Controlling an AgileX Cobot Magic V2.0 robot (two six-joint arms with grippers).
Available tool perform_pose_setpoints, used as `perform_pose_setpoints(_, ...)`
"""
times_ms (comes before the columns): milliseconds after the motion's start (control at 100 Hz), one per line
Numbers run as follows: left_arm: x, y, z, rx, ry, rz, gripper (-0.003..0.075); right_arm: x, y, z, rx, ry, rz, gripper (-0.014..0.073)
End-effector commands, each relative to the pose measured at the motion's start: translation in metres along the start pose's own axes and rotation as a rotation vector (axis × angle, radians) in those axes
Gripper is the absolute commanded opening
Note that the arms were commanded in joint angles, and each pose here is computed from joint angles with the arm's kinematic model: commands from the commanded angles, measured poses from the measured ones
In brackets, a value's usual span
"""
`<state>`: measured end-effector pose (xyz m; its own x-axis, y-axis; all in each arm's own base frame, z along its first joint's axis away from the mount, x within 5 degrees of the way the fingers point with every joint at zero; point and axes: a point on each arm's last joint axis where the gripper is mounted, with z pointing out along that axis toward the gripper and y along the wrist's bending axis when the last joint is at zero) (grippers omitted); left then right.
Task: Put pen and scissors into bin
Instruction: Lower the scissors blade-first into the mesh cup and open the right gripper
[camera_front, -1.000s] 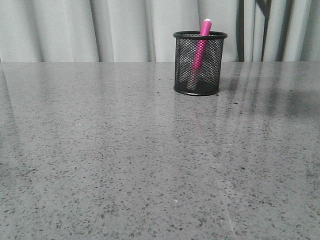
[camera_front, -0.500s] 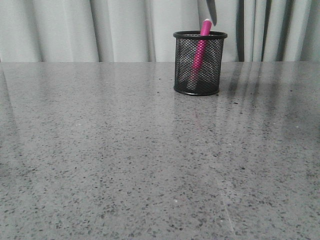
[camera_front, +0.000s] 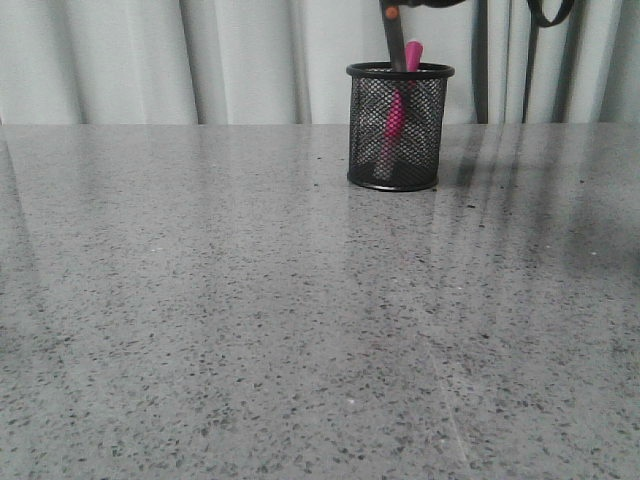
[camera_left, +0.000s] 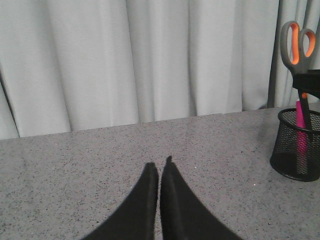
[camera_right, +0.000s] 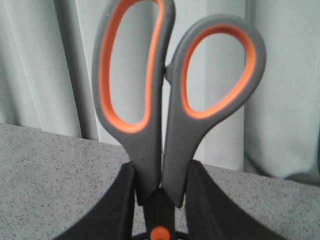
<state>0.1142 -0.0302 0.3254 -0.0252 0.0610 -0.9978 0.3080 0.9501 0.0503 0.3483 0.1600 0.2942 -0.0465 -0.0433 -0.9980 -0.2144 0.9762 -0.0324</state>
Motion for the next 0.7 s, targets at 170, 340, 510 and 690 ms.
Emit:
perform_pose_setpoints(170,-0.01,0.002,-0.001,-0.022,-0.037,-0.03,-0.0019,-0.005,-0.007,-0.007,0.054,-0.09,-0.017,-0.0076)
perform_pose_setpoints(340,-0.01,0.002,-0.001,-0.022,-0.037,-0.03,-0.0019,0.007,-0.009,-0.011,0.059,-0.064,-0.029,-0.0076)
perform_pose_setpoints(510,-0.01,0.002,-0.001,-0.022,-0.037,-0.03,-0.0019,0.008,-0.009,-0.011,0.057,-0.059,-0.029,-0.0073)
perform_pose_setpoints(690,-0.01,0.002,-0.001,-0.022,-0.037,-0.03,-0.0019,0.01,-0.007,-0.011,0.043,-0.036,-0.03,0.0095)
